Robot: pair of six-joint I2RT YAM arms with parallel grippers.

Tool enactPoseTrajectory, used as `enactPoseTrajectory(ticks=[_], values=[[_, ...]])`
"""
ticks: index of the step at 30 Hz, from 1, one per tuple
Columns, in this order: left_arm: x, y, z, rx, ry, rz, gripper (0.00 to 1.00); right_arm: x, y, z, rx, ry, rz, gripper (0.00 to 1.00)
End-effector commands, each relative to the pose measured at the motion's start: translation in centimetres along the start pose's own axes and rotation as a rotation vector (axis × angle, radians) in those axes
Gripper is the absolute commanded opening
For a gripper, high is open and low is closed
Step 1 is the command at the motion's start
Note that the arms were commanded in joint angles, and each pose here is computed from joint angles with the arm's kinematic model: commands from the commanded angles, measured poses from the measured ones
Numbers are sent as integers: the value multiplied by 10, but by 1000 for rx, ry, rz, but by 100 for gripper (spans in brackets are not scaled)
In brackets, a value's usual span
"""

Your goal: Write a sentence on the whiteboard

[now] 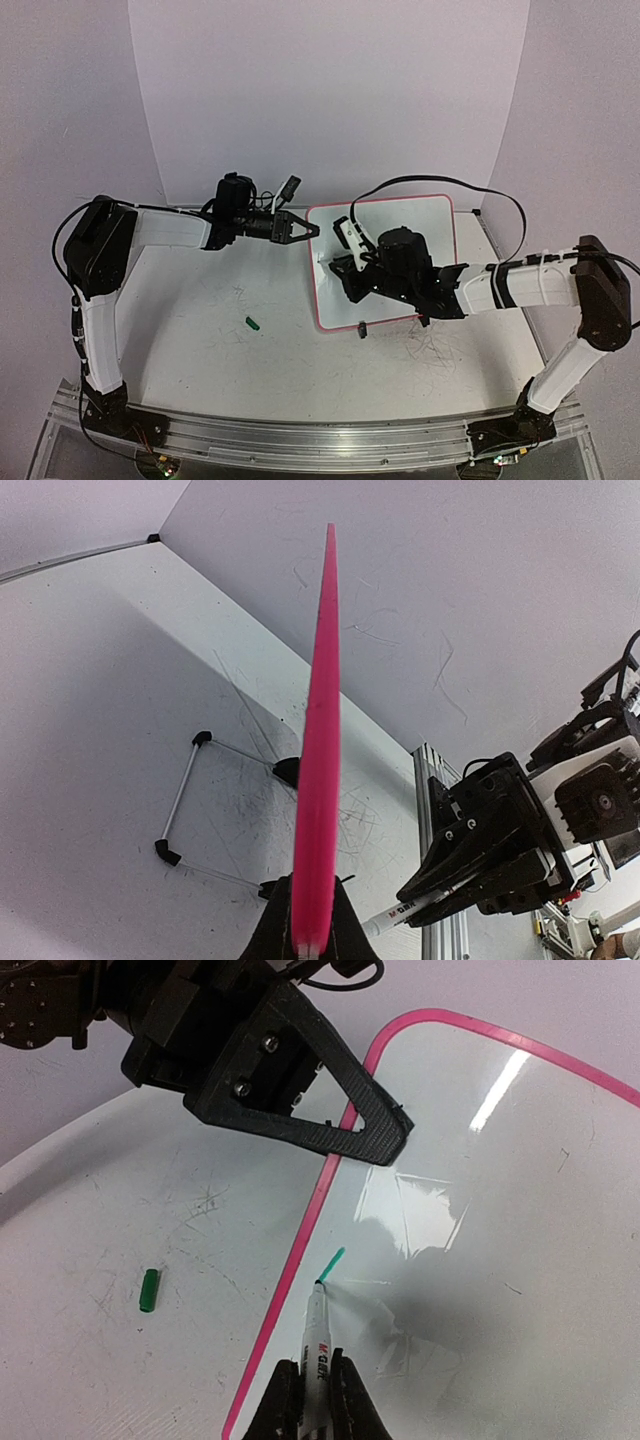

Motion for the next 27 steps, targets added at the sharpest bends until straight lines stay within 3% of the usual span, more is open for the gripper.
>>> enactPoseTrajectory(ticks=[1,13,21,27], values=[[-3,5,-1,-3,9,4,0,0,-5,1,-7,18,13,0],[-4,5,-1,-3,9,5,0,5,-7,7,6,12,4,0],[-2,5,1,0,6,4,0,8,-19,-30,-90,63,-45,0],[-3,5,1,0,8,3,0,5,-27,-31,-102,50,-21,0]])
Point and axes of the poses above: each gripper's point midway between its finger pads, its own y axis out along the fingers, its own x axis along the line the jaws close on, z = x × y, the point moved 8 cm from there along -y, back along the fingers, and after that the axes turned 1 degree about y, right-handed, at the moved point
